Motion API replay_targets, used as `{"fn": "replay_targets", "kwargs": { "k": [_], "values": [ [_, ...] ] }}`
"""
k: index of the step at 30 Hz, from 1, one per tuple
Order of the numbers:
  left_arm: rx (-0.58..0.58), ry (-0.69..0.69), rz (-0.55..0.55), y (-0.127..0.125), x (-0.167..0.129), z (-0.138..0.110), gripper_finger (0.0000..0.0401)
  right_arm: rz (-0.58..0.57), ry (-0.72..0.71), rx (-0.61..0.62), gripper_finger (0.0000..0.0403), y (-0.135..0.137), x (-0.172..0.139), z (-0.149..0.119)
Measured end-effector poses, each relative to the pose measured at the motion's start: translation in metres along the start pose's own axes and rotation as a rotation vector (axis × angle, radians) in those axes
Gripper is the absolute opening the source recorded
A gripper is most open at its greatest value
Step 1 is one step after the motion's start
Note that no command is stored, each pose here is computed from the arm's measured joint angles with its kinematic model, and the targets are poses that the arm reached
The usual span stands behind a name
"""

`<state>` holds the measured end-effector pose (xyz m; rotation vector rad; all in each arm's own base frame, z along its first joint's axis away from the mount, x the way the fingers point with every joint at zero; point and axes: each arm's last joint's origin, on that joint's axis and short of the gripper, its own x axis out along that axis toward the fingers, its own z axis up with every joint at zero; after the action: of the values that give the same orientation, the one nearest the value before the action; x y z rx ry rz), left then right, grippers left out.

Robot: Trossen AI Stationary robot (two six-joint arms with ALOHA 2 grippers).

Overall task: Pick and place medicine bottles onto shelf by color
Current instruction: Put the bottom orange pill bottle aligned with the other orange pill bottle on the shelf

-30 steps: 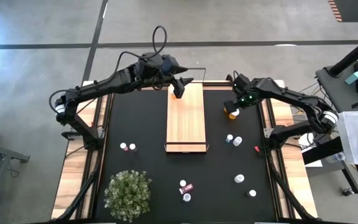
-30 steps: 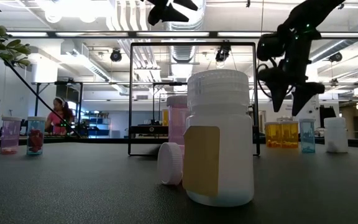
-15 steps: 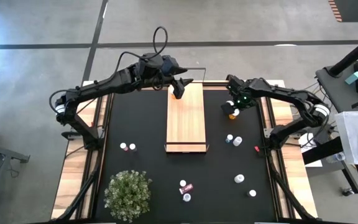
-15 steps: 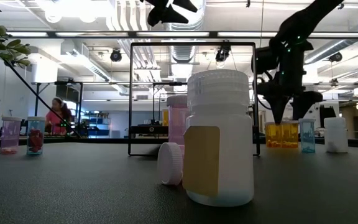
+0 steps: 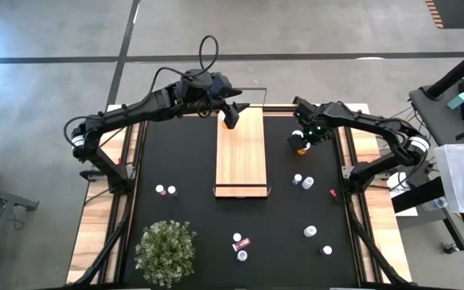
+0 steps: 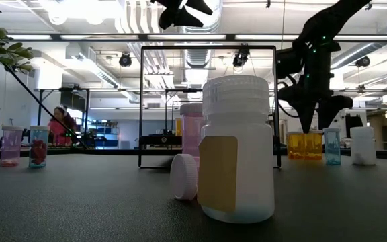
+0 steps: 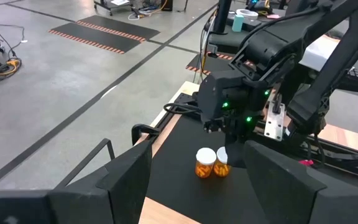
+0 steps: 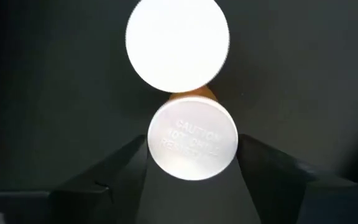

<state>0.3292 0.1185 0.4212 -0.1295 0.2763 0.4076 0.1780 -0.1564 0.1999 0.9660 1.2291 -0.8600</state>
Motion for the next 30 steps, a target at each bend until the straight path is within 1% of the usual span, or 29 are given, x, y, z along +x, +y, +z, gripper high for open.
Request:
{"fn": "replay_targets", "kwargs": {
  "k": [5, 13, 15, 19, 20, 23, 27, 30],
  "values": [
    [0.0, 0.0, 0.0, 0.0, 0.0, 0.0, 0.024, 0.0, -0.001, 0.006, 0.0205, 0.0, -0.001, -0.001],
    [0.001, 0.025, 0.002, 0.0, 0.0, -0.003, 0.024, 0.0, -0.003, 0.03, 0.0203, 0.0, -0.002, -0.001],
    [0.001, 0.025, 0.002, 0.0, 0.0, -0.003, 0.024, 0.011, -0.01, 0.042, 0.0203, 0.0, -0.007, -0.001],
    [0.001, 0.023, 0.002, 0.0, -0.001, -0.002, 0.024, 0.053, -0.023, 0.052, 0.0202, 0.005, -0.029, -0.002],
    [0.001, 0.022, 0.004, 0.001, -0.002, -0.002, 0.024, 0.064, -0.027, 0.055, 0.0202, 0.008, -0.035, -0.002],
    [0.024, 0.004, 0.005, 0.002, -0.009, 0.002, 0.024, 0.144, -0.073, 0.03, 0.0202, 0.025, -0.054, 0.001],
    [0.066, -0.022, 0.011, 0.005, -0.019, 0.008, 0.024, 0.2, -0.118, -0.043, 0.0202, 0.058, -0.075, 0.005],
    [0.086, -0.039, 0.017, 0.007, -0.026, 0.012, 0.024, 0.219, -0.136, -0.083, 0.0202, 0.082, -0.082, 0.01]
  ]
}}
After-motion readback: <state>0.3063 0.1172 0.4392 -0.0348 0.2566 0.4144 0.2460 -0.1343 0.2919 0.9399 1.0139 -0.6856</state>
